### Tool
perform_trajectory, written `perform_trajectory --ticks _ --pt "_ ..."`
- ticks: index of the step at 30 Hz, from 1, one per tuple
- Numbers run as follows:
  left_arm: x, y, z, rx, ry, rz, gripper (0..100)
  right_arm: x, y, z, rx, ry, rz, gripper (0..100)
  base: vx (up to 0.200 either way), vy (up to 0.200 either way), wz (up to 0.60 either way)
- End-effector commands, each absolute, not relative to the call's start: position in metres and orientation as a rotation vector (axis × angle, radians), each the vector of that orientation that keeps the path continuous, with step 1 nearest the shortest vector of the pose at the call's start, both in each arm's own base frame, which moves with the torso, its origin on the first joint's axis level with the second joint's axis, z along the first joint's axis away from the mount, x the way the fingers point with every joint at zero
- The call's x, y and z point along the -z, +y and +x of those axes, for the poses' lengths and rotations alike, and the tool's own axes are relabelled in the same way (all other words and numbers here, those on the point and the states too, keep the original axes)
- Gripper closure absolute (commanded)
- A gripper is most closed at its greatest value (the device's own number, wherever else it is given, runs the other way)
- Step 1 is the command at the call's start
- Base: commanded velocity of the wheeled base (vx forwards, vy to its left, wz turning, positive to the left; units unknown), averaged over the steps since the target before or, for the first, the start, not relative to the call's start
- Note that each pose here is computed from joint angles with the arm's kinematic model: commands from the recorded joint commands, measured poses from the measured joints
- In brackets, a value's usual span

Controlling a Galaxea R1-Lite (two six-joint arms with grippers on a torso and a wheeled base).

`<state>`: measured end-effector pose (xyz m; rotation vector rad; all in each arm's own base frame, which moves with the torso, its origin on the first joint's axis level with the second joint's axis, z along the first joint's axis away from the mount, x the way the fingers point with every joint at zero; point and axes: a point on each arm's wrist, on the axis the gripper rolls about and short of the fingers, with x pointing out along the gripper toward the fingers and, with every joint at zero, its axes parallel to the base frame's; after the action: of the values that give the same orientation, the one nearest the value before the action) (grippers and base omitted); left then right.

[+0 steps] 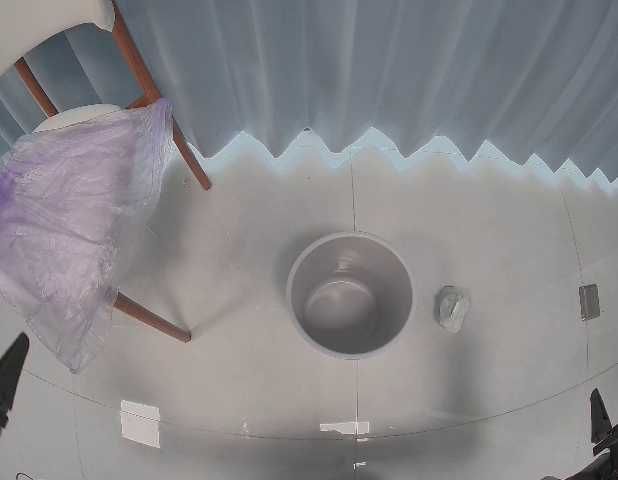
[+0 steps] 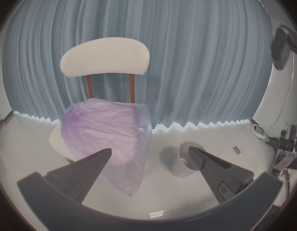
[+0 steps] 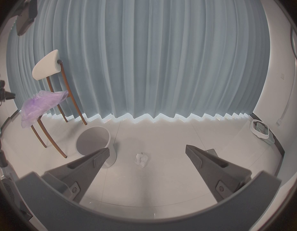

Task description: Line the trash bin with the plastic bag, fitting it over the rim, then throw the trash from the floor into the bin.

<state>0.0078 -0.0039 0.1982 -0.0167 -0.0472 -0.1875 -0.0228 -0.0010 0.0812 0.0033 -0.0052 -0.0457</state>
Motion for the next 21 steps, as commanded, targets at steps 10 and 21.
perform_trajectory --ticks 10,21 --pt "-0.268 -0.019 0.139 0.32 0.172 0.056 0 -0.076 -0.001 -0.023 0.044 -0.005 0.011 0 0.0 0.0 0.0" --pt "-0.259 -0.069 0.18 0.321 0.253 0.353 0 -0.076 -0.001 -0.023 0.044 -0.005 0.015 0 0.0 0.0 0.0"
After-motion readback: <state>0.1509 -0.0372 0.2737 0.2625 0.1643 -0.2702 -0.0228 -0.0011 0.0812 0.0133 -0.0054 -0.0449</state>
